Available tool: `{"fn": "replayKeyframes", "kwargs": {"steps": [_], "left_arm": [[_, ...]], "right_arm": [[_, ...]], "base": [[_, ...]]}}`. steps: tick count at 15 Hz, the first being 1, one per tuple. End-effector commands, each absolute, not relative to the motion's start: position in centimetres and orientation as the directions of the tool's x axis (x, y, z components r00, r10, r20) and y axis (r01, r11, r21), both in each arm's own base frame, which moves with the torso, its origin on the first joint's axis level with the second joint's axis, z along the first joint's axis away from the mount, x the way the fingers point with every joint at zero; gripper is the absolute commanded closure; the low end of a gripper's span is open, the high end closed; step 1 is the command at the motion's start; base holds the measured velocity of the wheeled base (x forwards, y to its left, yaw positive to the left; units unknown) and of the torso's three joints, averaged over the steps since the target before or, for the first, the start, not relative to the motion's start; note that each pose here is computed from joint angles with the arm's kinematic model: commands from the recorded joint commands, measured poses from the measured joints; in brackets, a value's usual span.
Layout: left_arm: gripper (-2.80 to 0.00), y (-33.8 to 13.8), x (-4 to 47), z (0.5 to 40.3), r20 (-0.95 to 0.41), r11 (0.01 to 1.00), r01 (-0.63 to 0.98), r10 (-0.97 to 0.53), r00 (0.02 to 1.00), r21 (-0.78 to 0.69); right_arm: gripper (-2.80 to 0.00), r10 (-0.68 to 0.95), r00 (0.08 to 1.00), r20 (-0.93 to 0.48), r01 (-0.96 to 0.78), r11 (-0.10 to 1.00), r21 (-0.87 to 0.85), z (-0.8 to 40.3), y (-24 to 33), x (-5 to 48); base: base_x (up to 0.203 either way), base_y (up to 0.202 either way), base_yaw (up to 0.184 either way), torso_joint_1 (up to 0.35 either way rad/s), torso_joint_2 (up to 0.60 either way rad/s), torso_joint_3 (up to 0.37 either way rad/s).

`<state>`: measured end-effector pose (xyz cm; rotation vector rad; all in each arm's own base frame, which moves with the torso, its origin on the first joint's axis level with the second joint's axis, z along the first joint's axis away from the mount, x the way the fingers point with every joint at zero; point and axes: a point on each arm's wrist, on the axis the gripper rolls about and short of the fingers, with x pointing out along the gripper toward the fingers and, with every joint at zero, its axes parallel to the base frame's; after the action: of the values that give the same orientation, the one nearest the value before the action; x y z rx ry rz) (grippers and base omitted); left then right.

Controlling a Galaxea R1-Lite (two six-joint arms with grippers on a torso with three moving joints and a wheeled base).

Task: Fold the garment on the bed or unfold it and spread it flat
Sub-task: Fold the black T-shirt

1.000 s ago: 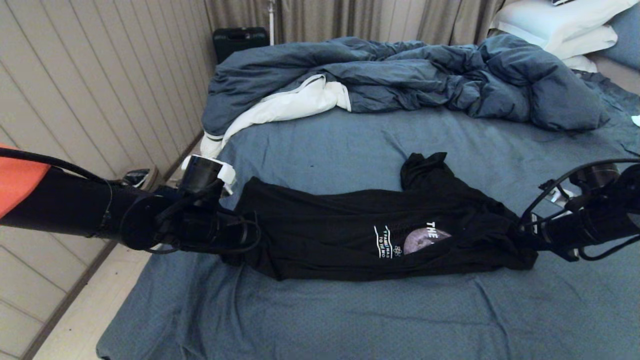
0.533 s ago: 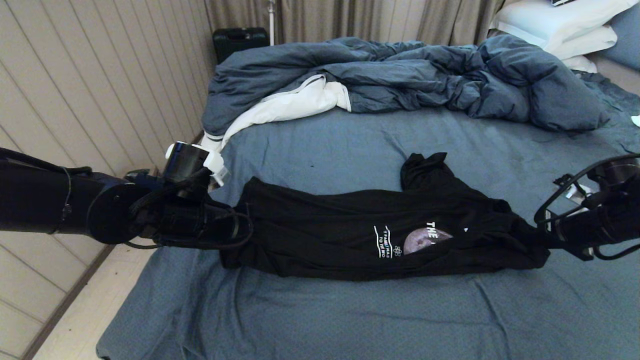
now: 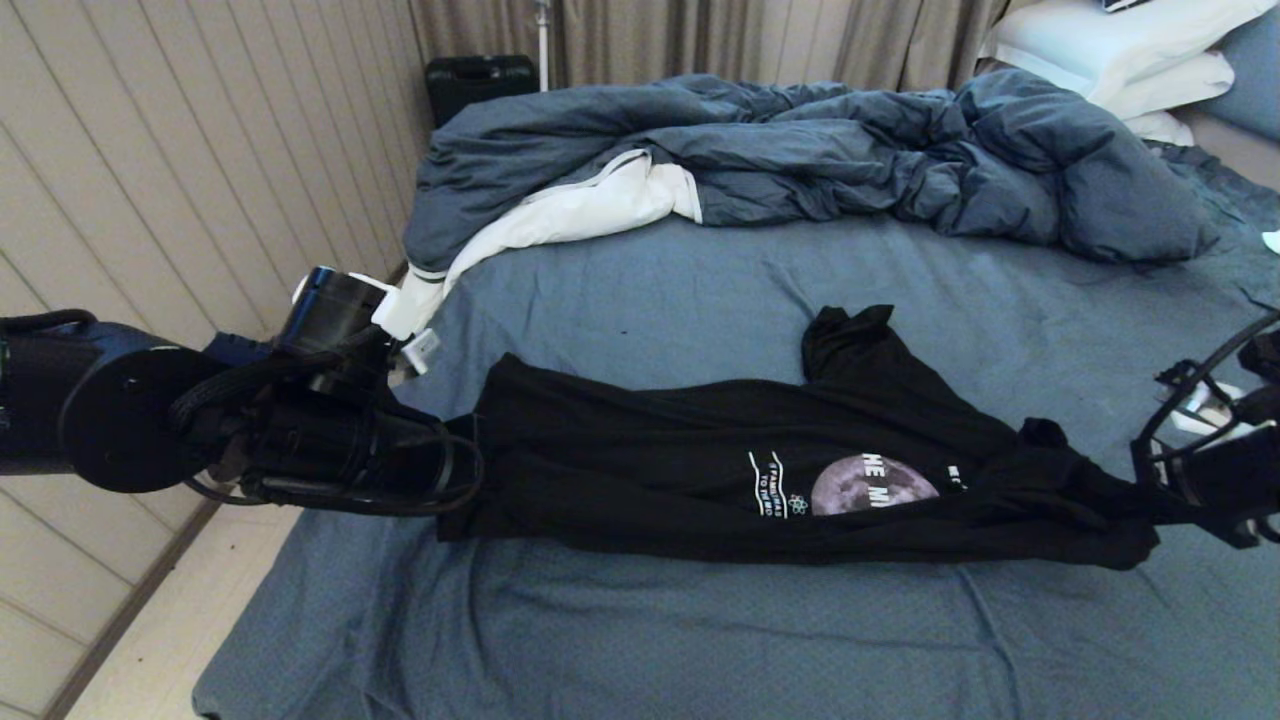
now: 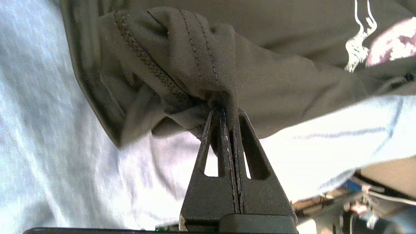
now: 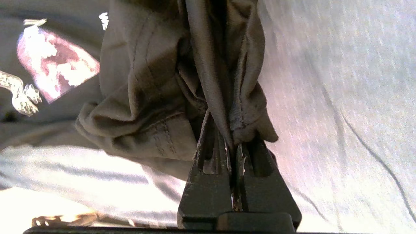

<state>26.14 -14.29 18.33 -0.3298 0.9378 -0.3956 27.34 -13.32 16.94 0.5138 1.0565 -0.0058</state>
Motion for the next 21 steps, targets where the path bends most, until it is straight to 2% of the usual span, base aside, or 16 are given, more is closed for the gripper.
{"fn": "replayKeyframes", "kwargs": {"steps": [1,11,14,21], "left_arm": [[0.00,-14.0,25.2,19.4,-0.697,0.874,0.195,-0.476,0.536,-0.446],[0.00,-13.1,21.0,20.7,-0.722,0.872,0.226,-0.487,0.492,-0.434],[0.00,-13.2,18.7,20.2,-0.746,0.870,0.254,-0.492,0.448,-0.422],[0.00,-11.8,15.8,19.7,-0.760,0.869,0.256,-0.495,0.422,-0.424]], "right_arm": [[0.00,0.229,0.503,-0.834,0.244,0.888,0.391,17.6,-13.8,26.4],[0.00,0.233,0.439,-0.868,0.216,0.910,0.353,18.0,-14.9,22.6],[0.00,0.231,0.423,-0.876,0.212,0.915,0.344,17.9,-14.9,20.8],[0.00,0.229,0.401,-0.887,0.251,0.904,0.347,17.2,-14.4,18.2]], "base": [[0.000,0.000,0.000,0.000,0.00,0.000],[0.000,0.000,0.000,0.000,0.00,0.000],[0.000,0.000,0.000,0.000,0.00,0.000],[0.000,0.000,0.000,0.000,0.00,0.000]]}}
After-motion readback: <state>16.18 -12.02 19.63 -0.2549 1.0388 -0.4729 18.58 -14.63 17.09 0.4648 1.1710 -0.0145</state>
